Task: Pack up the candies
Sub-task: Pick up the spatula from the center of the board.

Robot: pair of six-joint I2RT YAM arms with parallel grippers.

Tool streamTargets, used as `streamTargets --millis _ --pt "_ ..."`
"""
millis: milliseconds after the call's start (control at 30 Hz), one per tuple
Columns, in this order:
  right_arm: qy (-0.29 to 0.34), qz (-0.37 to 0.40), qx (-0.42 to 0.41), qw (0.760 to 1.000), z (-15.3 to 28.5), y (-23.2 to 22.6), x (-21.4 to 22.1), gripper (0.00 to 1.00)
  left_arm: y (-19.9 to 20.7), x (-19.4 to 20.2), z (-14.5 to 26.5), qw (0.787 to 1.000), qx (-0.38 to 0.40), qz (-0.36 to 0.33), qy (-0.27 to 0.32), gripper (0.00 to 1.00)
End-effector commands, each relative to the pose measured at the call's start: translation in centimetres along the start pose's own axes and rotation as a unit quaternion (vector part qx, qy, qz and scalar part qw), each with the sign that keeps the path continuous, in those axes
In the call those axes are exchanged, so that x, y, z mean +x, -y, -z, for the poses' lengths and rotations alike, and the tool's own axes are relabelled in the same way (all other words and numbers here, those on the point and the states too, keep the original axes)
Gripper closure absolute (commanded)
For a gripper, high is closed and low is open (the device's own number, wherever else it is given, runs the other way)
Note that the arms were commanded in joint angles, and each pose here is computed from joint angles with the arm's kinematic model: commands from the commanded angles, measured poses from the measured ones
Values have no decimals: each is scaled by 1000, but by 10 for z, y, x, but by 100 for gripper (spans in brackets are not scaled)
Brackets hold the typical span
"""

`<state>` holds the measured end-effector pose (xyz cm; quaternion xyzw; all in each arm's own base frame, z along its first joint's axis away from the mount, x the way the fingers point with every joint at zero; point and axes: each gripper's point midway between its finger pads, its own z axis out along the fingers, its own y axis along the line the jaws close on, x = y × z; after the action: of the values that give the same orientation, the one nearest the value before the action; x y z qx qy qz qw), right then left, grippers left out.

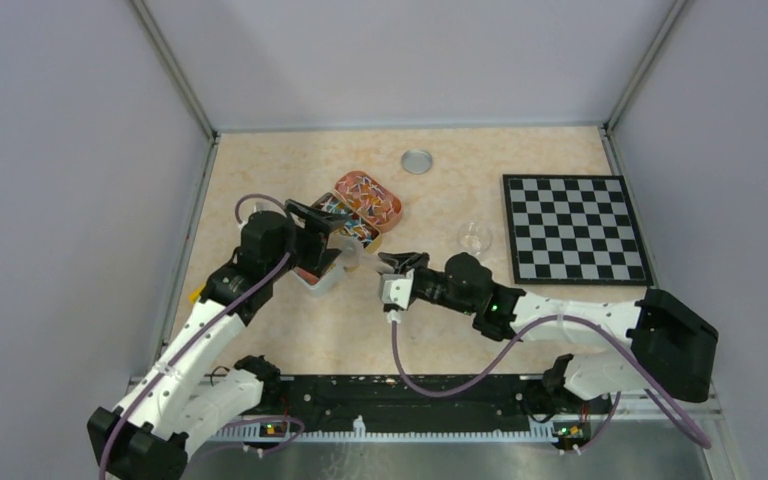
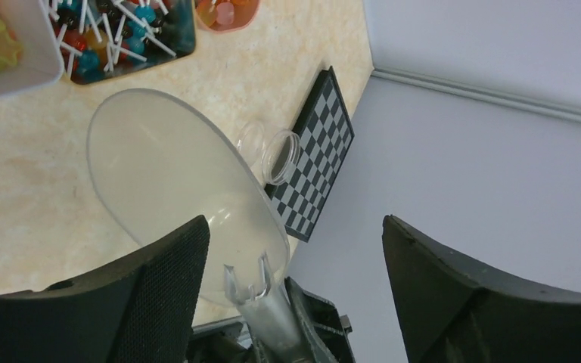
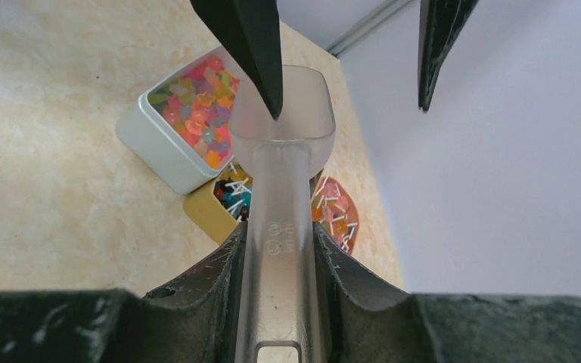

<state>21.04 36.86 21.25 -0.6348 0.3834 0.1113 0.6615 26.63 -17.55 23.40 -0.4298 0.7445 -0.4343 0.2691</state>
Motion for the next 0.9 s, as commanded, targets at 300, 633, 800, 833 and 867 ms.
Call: streamTargets --millis 300,633,800,833,867 --pt "-54 -283 78 954 24 51 15 100 32 -30 20 939 91 -317 96 21" --pt "-122 -450 113 877 46 79 33 100 40 -38 31 870 124 -458 134 36" --pt "-156 -503 122 841 56 88 36 100 50 -36 43 845 169 -485 154 34" --pt "-157 -511 129 835 58 90 35 100 49 -36 43 842 171 -487 156 27" --pt "-159 -517 138 830 59 94 35 100 48 -36 42 840 170 -491 156 16"
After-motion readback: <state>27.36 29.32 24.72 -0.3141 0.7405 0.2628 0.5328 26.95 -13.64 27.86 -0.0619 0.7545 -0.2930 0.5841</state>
